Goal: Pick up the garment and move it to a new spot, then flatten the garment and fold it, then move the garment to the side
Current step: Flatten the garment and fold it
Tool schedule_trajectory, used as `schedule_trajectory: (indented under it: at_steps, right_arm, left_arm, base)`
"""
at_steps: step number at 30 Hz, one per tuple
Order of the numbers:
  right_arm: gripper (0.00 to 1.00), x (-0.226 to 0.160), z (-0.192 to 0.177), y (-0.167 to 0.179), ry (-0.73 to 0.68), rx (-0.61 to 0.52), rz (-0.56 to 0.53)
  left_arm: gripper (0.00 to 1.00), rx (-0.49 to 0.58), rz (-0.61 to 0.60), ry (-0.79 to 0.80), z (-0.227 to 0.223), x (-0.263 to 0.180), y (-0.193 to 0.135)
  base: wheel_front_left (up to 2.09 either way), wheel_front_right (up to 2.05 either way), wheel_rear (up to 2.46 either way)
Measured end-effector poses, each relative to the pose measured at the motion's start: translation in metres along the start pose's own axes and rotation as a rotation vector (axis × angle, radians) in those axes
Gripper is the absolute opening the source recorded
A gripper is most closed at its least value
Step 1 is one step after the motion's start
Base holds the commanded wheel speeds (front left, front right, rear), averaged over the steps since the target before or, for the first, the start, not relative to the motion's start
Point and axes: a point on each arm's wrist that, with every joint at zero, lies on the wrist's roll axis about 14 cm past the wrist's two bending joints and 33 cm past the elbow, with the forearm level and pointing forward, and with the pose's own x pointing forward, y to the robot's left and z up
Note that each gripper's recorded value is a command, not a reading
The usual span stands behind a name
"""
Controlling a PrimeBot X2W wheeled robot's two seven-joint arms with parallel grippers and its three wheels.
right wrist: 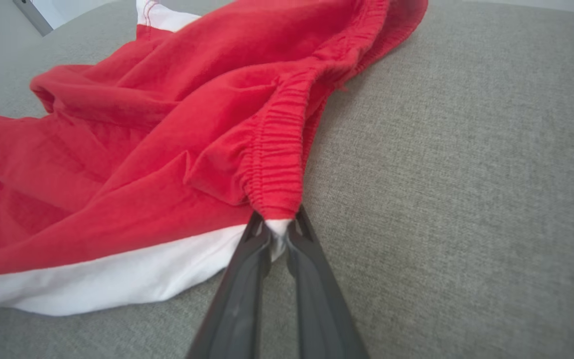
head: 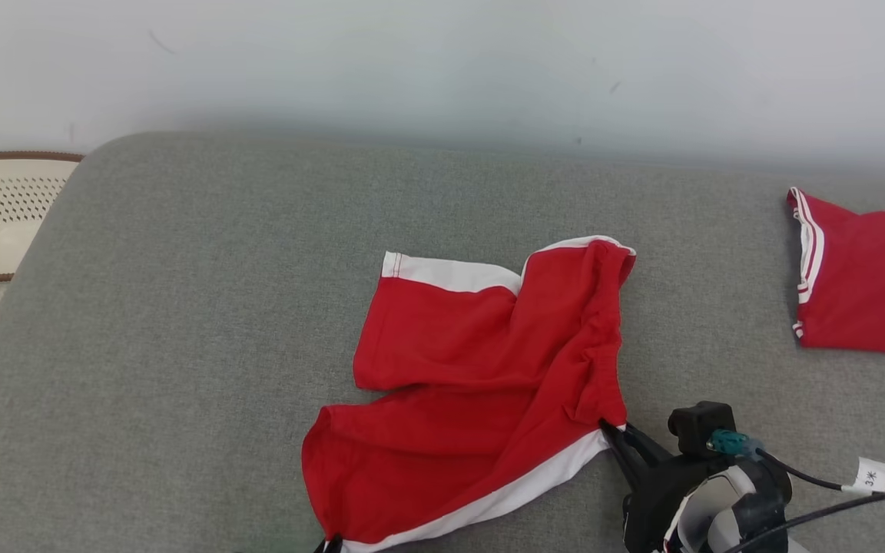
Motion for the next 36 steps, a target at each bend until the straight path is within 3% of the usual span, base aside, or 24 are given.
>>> schedule_trajectory:
  at_steps: [11, 20, 25, 28, 36]
  right_arm:
    - [0.00, -0.028, 0.011, 0.015, -0.120, 0.100, 0.002]
    - [0.00, -0.062, 0.037, 0.026, -0.207, 0.133, 0.031]
    - [0.00, -0.073, 0.074, 0.024, -0.283, 0.145, 0.033]
    - [0.00, -0.071, 0.099, 0.013, -0.313, 0.082, 0.011]
    - [0.00, -0.029, 0.191, -0.027, -0.401, 0.088, -0.040]
  left_arm:
    - [0.00, 0.028, 0.010, -0.093, 0.021, -0.025, -0.001]
    - [0.00, 0.104, 0.000, -0.270, 0.087, -0.031, 0.002]
    - [0.00, 0.167, -0.061, -0.346, 0.135, -0.020, -0.009]
    - [0.00, 0.223, -0.108, -0.381, 0.167, -0.006, -0.016]
    - [0.00, 0.385, -0.203, -0.479, 0.269, 0.052, -0.035]
  base:
    - [0.00, 0.00, 0.00]
    - [0.00, 0.00, 0.00]
    - [0.00, 0.00, 0.00]
    - [0.00, 0.00, 0.00]
    - [0.00, 0.00, 0.00]
